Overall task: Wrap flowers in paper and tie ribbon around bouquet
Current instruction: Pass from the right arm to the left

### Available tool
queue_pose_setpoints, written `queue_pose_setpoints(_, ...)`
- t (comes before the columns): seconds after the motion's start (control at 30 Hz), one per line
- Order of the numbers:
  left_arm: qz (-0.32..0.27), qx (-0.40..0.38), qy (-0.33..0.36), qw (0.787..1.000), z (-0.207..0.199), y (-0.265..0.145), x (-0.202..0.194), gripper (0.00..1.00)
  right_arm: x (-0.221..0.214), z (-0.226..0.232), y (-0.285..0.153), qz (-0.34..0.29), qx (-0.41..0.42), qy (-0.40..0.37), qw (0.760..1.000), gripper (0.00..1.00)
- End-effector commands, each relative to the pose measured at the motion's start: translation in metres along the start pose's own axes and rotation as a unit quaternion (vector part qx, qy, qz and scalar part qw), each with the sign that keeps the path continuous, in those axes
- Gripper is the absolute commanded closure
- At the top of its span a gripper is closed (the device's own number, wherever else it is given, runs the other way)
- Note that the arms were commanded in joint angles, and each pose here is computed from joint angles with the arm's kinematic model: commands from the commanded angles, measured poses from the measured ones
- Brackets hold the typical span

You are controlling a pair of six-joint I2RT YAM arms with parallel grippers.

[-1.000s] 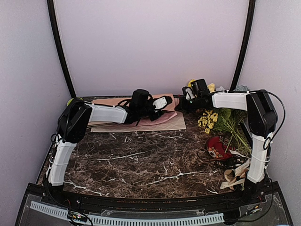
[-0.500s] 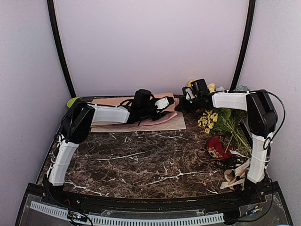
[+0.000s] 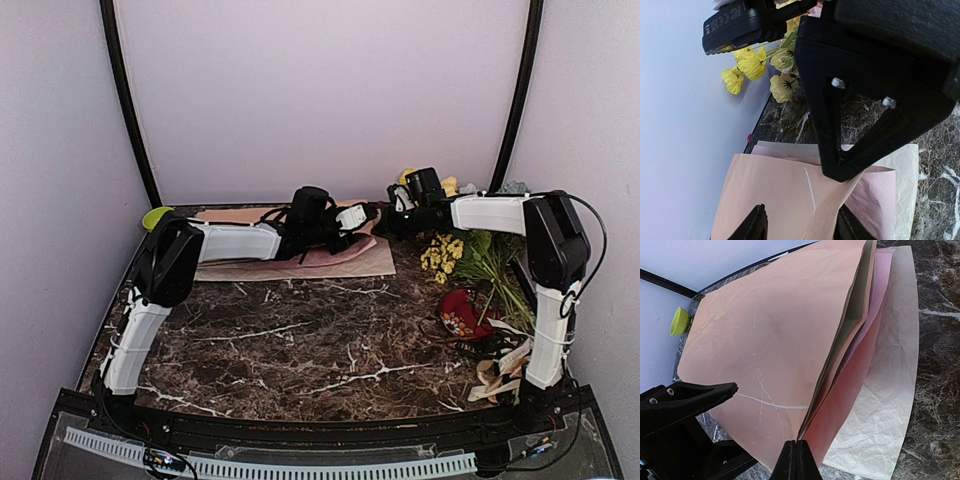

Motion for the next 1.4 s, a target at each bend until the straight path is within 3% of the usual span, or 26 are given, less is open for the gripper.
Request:
queue_pose_setpoints(0.0, -0.019, 0.005, 0.001, 1.0, 0.009, -0.004, 0.022, 0.55, 0.002, 0.007, 0.002, -0.001, 0.003, -0.014, 1.0, 1.0)
queue_pose_setpoints(0.4, -0.016, -0.006, -0.003, 1.0, 0.007, -0.005, 0.021, 0.52, 0.003, 0.006, 0.004, -0.001, 0.002, -0.015, 1.0, 1.0)
queue_pose_setpoints(0.67, 0.008, -0.015, -0.007, 1.0, 0.002, 0.002, -0.001, 0.63, 0.001, 0.007, 0.005, 0.001, 0.007, -0.014, 1.0, 1.0)
queue_pose_setpoints(0.9, 0.008, -0.041, -0.007, 0.999, -0.008, 0.002, -0.006, 0.77, 0.001, 0.01, 0.007, 0.002, 0.026, -0.013, 1.0, 0.91)
queue_pose_setpoints(1.07, 0.012, -0.043, -0.008, 0.999, -0.011, 0.003, -0.011, 0.76, 0.001, 0.011, 0.007, 0.0, 0.031, -0.012, 0.999, 0.84)
queue_pose_setpoints(1.37, 0.015, -0.044, -0.011, 0.999, -0.012, 0.003, -0.012, 0.73, 0.002, 0.011, 0.009, -0.002, 0.032, -0.011, 0.999, 0.8)
Point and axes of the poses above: each gripper's point midway between its finger pads, its own y axis out along the fingers, its own z axis along the line the jaws close on, x = y × z, the point moved 5 cm from there along -y, back along the fingers, and after that the axes turned 4 degrees about -y, right-handed, at the moved point
